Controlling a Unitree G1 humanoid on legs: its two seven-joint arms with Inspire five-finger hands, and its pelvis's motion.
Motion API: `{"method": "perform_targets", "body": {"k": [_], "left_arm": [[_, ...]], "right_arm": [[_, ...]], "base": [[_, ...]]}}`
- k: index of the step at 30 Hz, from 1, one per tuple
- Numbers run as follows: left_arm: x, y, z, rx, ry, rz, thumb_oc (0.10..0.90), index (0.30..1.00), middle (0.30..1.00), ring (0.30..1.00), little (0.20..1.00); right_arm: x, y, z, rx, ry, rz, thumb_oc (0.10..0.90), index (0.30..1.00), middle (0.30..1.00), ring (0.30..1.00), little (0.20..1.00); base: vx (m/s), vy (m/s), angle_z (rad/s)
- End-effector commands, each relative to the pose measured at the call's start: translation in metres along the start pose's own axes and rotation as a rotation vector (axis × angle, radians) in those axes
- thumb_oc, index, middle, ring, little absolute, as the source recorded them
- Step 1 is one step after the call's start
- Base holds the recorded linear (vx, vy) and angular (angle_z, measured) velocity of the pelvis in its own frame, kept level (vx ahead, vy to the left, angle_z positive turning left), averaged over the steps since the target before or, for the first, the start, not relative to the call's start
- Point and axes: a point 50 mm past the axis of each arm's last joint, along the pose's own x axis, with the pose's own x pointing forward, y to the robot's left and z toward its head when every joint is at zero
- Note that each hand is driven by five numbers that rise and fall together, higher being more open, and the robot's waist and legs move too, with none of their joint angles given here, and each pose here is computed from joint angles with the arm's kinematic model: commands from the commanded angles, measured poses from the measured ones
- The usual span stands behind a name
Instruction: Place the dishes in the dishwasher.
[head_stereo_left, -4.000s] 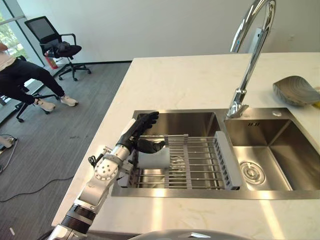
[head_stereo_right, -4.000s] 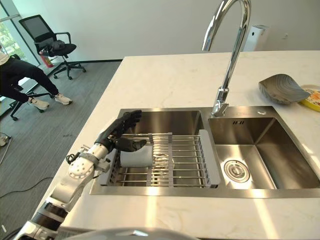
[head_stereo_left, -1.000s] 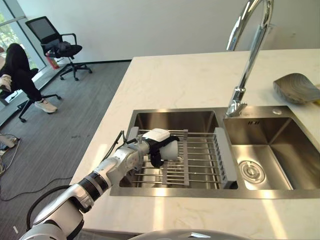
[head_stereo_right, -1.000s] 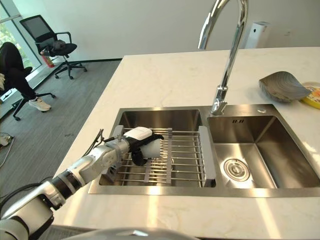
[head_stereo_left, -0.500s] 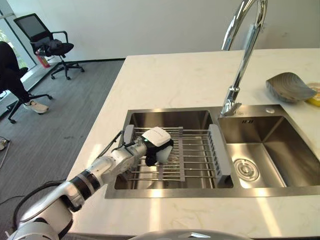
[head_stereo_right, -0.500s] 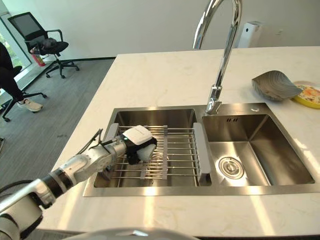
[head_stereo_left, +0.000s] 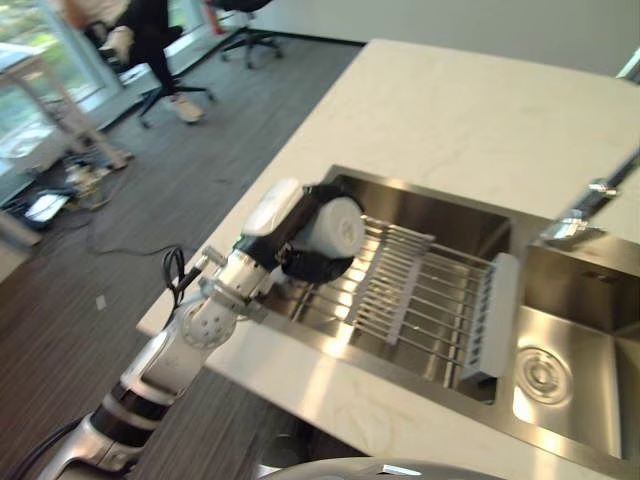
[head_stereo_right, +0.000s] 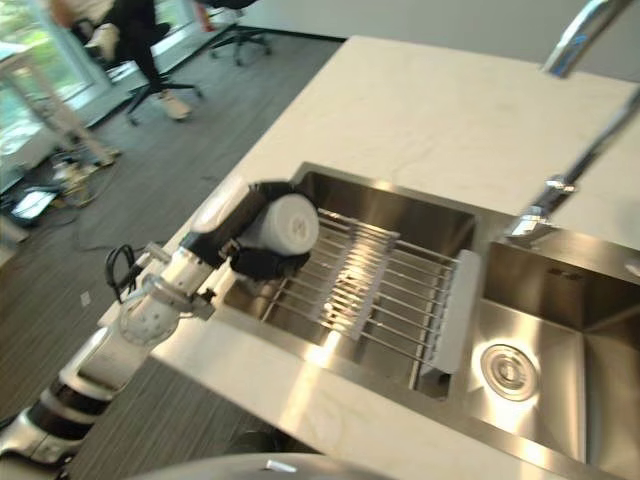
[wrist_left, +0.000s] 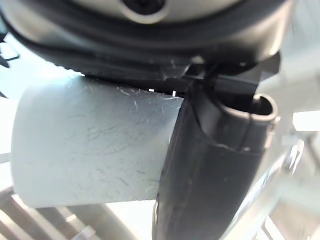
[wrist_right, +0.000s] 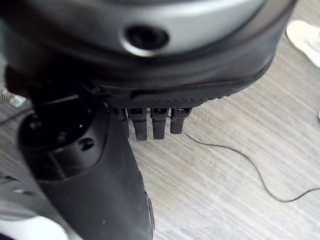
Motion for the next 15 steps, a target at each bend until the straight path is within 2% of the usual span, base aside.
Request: {"method": "perform_targets", "body": {"k": [1,2,3,5,9,12,15], "left_arm": [[0.022,0.034,0.041,-0.083,-0.242,0.090,0.400,0.300,0.300,0.300,0.300],[0.022,0.033,0.040,-0.349,-0.259,0.149,0.400,0.300,0.300,0.300,0.300],[0.022,0.033,0.040,-0.349,-0.259,0.149,0.400,0.300,0.300,0.300,0.300],[0.024,0.033,0.041,-0.510,-0.276,0.177,0.400,0.300,0.300,0.300,0.300],[0.025,0.036,0.039,-0.587,-0.290,0.191,0.400,0.300,0.300,0.300,0.300],[0.024,0.038,0.037,-0.601,-0.285,0.198,0.400,0.300,0.300,0.300,0.300],[0.020,0.040,0.032,-0.580,-0.256,0.195,0.400,0.300,0.300,0.300,0.300]], "right_arm": [[0.001,-0.038,0.042,0.028,-0.081,-0.096,0.800,0.900,0.900,0.900,0.900],[0.002,-0.036,0.048,0.063,-0.089,-0.080,0.800,0.900,0.900,0.900,0.900],[0.002,-0.036,0.048,0.063,-0.089,-0.080,0.800,0.900,0.900,0.900,0.900],[0.002,-0.034,0.050,0.084,-0.092,-0.063,0.800,0.900,0.900,0.900,0.900],[0.002,-0.033,0.047,0.106,-0.086,-0.052,0.800,0.900,0.900,0.900,0.900],[0.002,-0.033,0.045,0.125,-0.082,-0.048,0.800,0.900,0.900,0.900,0.900],[0.002,-0.031,0.038,0.153,-0.068,-0.042,0.800,0.900,0.900,0.900,0.900]], "base": [[-0.36,0.006,0.59],[-0.27,0.008,0.00],[-0.35,0.012,-0.19],[-0.29,0.053,0.31],[-0.29,0.130,0.68],[-0.21,0.211,1.91],[-0.19,0.310,0.71]]}}
